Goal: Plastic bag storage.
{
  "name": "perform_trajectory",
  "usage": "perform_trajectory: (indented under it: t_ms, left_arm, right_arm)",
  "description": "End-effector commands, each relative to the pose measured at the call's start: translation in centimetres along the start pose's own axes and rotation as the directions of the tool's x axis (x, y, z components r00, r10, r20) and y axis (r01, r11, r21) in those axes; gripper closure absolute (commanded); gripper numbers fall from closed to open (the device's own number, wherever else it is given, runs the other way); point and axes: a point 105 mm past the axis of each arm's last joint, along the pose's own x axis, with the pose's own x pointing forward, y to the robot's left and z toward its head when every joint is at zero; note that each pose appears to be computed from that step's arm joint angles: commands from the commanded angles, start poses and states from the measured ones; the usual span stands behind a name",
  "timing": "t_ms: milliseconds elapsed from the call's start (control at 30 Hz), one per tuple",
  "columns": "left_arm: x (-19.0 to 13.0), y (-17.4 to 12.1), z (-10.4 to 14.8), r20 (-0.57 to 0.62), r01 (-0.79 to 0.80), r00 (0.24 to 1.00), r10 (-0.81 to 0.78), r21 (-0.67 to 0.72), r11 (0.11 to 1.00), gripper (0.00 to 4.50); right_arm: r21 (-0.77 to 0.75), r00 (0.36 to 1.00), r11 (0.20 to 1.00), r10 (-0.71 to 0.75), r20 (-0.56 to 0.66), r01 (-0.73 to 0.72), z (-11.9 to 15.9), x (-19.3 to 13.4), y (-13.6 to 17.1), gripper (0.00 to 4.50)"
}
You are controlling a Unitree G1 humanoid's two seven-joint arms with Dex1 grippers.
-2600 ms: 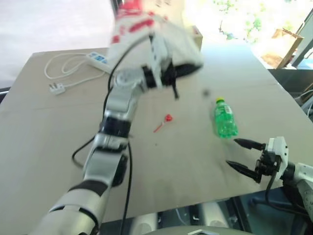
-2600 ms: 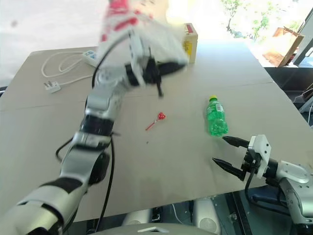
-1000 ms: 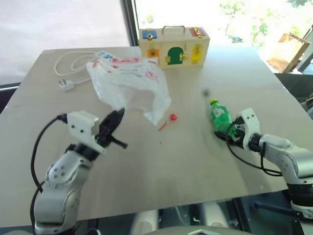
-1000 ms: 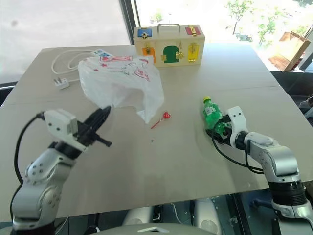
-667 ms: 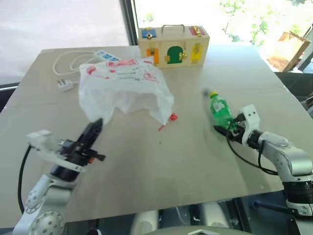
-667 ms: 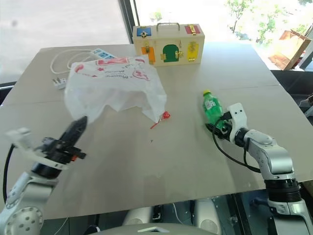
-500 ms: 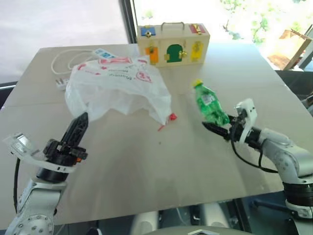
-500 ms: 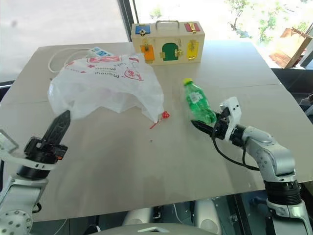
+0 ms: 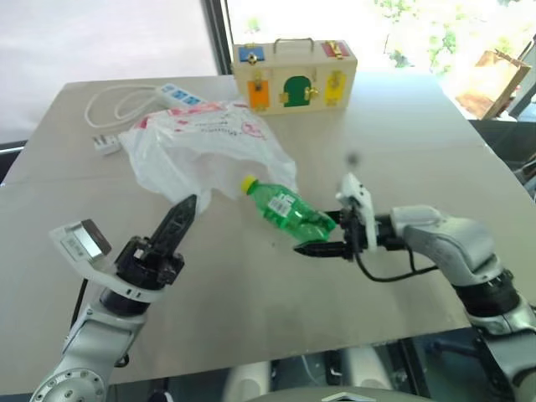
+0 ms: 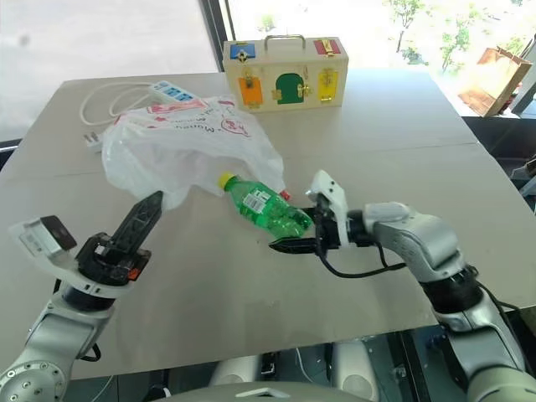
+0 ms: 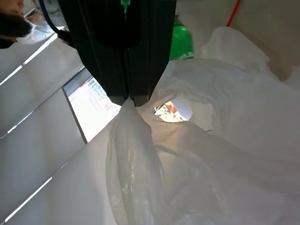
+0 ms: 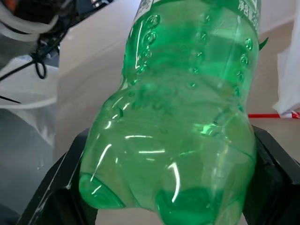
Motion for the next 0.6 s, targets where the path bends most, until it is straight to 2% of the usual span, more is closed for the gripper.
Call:
perform_trajectory:
  t_ms: [33,267,367,433,467,500,600]
  left_arm:
    - [-0.2,-2.4,-1.3,-0.055,0.073,0.996,-0.074,-0.019,0.997,4.5]
    - [-2.0,-2.2,-3.5,-0.164,0.047,0.985,-0.049,-0.02,0.999,4.5]
    - [-2.3,-1.2,-3.6,-0.156,0.023,0.988,-0.023,-0.001,1.0,4.5]
    - [-2.3,-0.5,-3.3,-0.135,0.009,0.991,-0.007,0.013,1.0,4.5]
    - [-2.3,-0.3,-3.1,-0.119,0.003,0.993,-0.001,0.015,1.0,4.5]
    - [-2.4,0.0,-2.9,-0.106,-0.003,0.994,0.005,0.014,1.0,4.5]
    - [-2.7,1.1,-2.7,-0.094,-0.038,0.995,0.041,0.03,0.999,4.5]
  right_arm:
    - [-0.043,0.987,0.987,-0.151,0.052,0.153,2.8,2.1,-3.5,1.38]
    - [0.119,0.93,0.951,-0.305,0.206,0.285,6.7,4.8,-6.6,1.38]
    - [0.274,0.903,0.939,-0.293,0.314,0.21,9.8,6.3,-6.0,1.38]
    - [0.344,0.874,0.915,-0.333,0.355,0.209,11.1,7.0,-6.1,1.38]
    - [0.374,0.862,0.902,-0.356,0.362,0.215,11.3,7.3,-6.2,0.32]
    - [0.391,0.852,0.894,-0.372,0.369,0.221,11.5,7.4,-6.3,0.02]
    - [0.414,0.836,0.883,-0.388,0.387,0.218,11.6,7.6,-6.0,0.02]
